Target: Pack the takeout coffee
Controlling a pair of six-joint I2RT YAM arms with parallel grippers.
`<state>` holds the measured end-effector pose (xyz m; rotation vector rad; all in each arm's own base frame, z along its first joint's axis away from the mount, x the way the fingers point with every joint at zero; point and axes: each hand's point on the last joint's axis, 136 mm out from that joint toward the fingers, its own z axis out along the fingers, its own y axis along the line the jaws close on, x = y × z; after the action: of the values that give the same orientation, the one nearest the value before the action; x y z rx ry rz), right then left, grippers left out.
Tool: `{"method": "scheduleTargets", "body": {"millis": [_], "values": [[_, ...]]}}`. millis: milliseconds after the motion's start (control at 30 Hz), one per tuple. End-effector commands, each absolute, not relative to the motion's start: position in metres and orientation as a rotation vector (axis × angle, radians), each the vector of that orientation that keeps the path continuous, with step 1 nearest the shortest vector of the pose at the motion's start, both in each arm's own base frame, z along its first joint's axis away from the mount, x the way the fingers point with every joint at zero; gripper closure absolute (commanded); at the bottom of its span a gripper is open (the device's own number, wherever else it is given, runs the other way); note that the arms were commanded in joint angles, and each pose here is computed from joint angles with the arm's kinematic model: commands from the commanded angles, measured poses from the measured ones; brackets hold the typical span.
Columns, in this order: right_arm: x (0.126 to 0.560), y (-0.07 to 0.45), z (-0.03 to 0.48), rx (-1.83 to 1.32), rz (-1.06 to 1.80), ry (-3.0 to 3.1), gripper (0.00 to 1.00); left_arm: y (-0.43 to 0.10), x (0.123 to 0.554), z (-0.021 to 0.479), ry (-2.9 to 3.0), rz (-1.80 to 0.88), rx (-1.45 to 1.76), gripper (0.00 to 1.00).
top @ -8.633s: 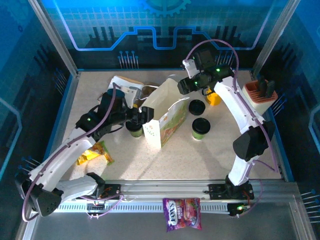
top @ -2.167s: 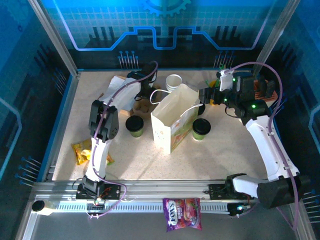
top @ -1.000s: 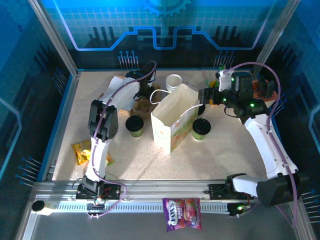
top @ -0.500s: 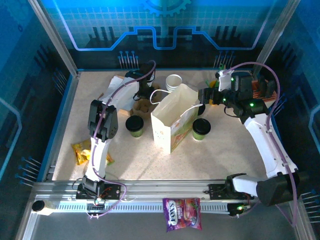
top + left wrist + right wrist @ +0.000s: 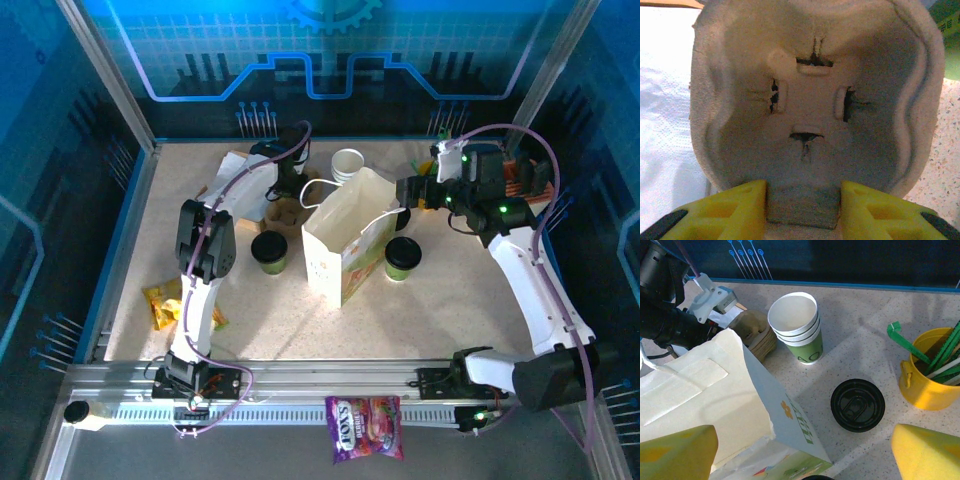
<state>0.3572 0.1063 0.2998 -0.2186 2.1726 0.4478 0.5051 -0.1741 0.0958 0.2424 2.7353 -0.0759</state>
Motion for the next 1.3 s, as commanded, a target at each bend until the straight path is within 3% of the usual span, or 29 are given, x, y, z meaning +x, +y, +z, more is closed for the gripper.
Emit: {"method": "scheduleTargets", "body": {"millis": [0,300,800,1267], "values": [[0.361,0.103,0.299,-0.221,0.453,2.164,0.09,-0.165,0.487,0.101,2.79,-0.077,0.261,0.58],[0.362,0.104,0.298,-0.22,0.457,2.166,0.09,-0.165,0.483,0.097,2.804,-0.086,0.265,0.55],[0.362,0.104,0.297,-0.223,0.456,2.169,0.09,-0.164,0.477,0.097,2.815,-0.091,0.282,0.63],[0.363,0.104,0.296,-0.221,0.461,2.172,0.09,-0.165,0.48,0.113,2.787,-0.099,0.281,0.56]]}}
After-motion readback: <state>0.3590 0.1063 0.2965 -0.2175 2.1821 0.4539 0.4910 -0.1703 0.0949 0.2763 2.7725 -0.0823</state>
